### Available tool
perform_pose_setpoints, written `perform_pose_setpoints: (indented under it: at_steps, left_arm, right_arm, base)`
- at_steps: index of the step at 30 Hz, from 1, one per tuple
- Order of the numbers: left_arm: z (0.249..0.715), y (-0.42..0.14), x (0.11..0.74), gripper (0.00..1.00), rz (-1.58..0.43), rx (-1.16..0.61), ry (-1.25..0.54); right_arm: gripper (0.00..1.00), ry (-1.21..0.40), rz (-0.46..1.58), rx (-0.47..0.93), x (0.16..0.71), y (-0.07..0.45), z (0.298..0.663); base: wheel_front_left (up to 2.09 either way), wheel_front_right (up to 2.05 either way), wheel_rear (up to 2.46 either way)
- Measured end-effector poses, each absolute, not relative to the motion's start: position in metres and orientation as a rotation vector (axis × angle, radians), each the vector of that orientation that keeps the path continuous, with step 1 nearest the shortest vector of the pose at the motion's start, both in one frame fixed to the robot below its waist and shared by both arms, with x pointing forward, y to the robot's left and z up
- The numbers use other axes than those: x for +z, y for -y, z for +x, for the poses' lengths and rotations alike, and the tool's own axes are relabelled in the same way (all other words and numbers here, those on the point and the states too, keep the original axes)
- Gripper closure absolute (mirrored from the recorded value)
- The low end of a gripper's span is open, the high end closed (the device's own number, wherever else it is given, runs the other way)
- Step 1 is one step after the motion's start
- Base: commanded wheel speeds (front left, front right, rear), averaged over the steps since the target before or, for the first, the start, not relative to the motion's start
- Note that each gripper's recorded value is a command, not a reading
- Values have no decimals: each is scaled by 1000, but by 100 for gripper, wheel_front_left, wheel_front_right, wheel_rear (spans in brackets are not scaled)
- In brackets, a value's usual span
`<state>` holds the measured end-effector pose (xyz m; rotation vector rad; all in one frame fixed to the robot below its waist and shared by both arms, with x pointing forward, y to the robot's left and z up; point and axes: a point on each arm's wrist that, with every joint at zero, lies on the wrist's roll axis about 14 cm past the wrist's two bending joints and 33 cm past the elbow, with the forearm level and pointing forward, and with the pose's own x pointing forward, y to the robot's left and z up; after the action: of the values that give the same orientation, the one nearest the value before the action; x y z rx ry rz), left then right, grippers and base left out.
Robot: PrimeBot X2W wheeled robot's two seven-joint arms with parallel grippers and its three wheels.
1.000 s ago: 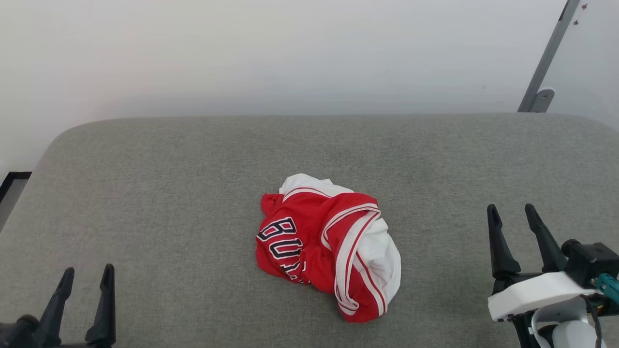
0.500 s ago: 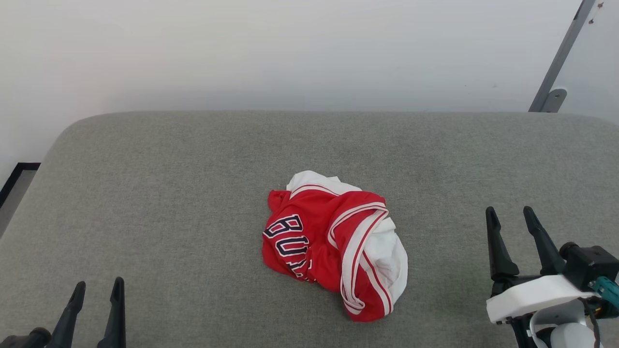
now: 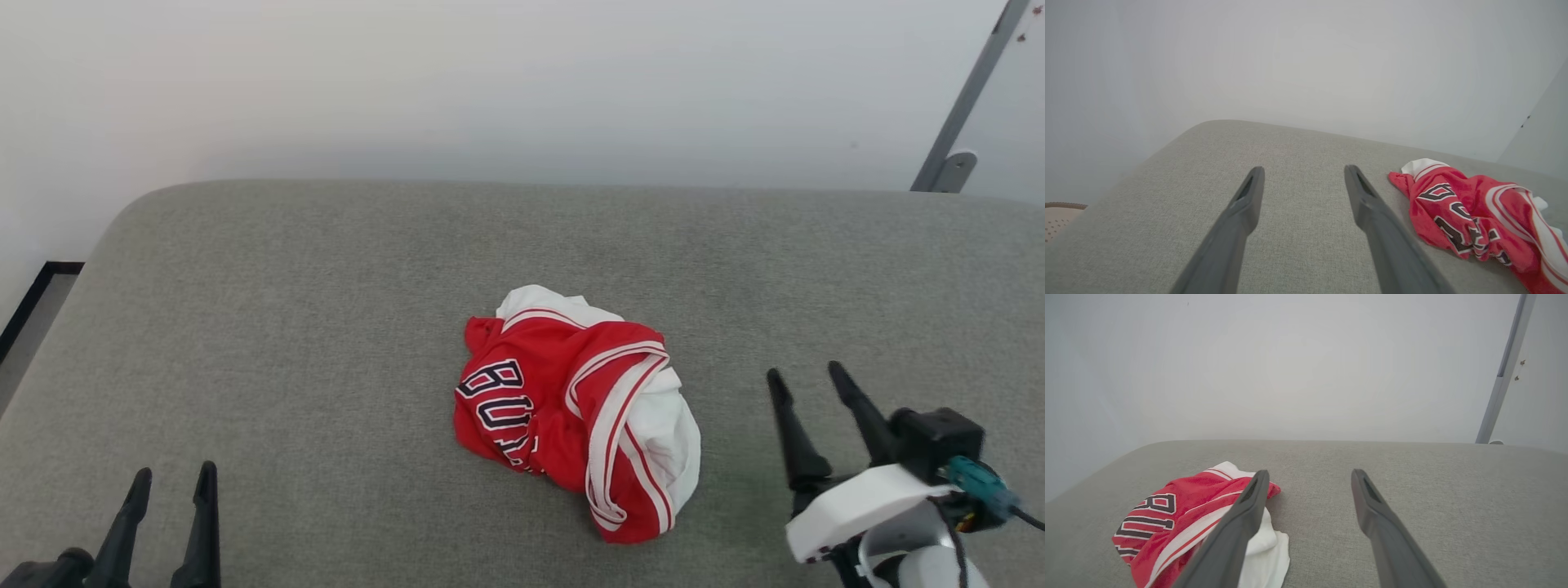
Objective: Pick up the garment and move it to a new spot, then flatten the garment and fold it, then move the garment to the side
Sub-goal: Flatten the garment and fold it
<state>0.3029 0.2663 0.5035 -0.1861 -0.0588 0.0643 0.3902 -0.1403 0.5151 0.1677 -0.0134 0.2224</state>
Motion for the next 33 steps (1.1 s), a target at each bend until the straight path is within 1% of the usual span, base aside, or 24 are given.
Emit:
perform_pose_setpoints:
  at_steps: [10, 17, 21, 22, 27, 28, 29, 30, 33]
  left_arm:
    - [299, -265, 501, 0, -203, 76, 55]
    - [298, -266, 497, 0, -208, 91, 40]
    - [297, -268, 494, 0, -210, 102, 30]
    - [297, -268, 494, 0, -210, 102, 30]
    - [296, -272, 490, 0, -212, 121, 19]
    - [296, -272, 489, 0, -212, 125, 15]
    - [296, -273, 489, 0, -213, 128, 15]
    - [297, -274, 490, 0, -214, 130, 17]
    - [298, -275, 488, 0, -214, 135, 10]
  right_arm:
    - [0, -157, 141, 474, 494, 65, 388]
    - [0, -377, 86, 638, 460, 25, 375]
    - [0, -506, 34, 683, 437, 17, 369]
    - [0, -506, 34, 683, 437, 17, 369]
    - [0, -609, -20, 719, 417, 9, 367]
    - [5, -614, -30, 726, 415, 7, 367]
    - [91, -614, -52, 732, 413, 5, 369]
    - [100, -611, -69, 732, 413, 5, 372]
    - [100, -593, -61, 729, 415, 1, 379]
  base:
    - [0, 0, 0]
    - [0, 0, 0]
    - [0, 0, 0]
    - [0, 0, 0]
    - [0, 0, 0]
    - [0, 0, 0]
    - [0, 0, 0]
    - [0, 0, 0]
    - [0, 0, 0]
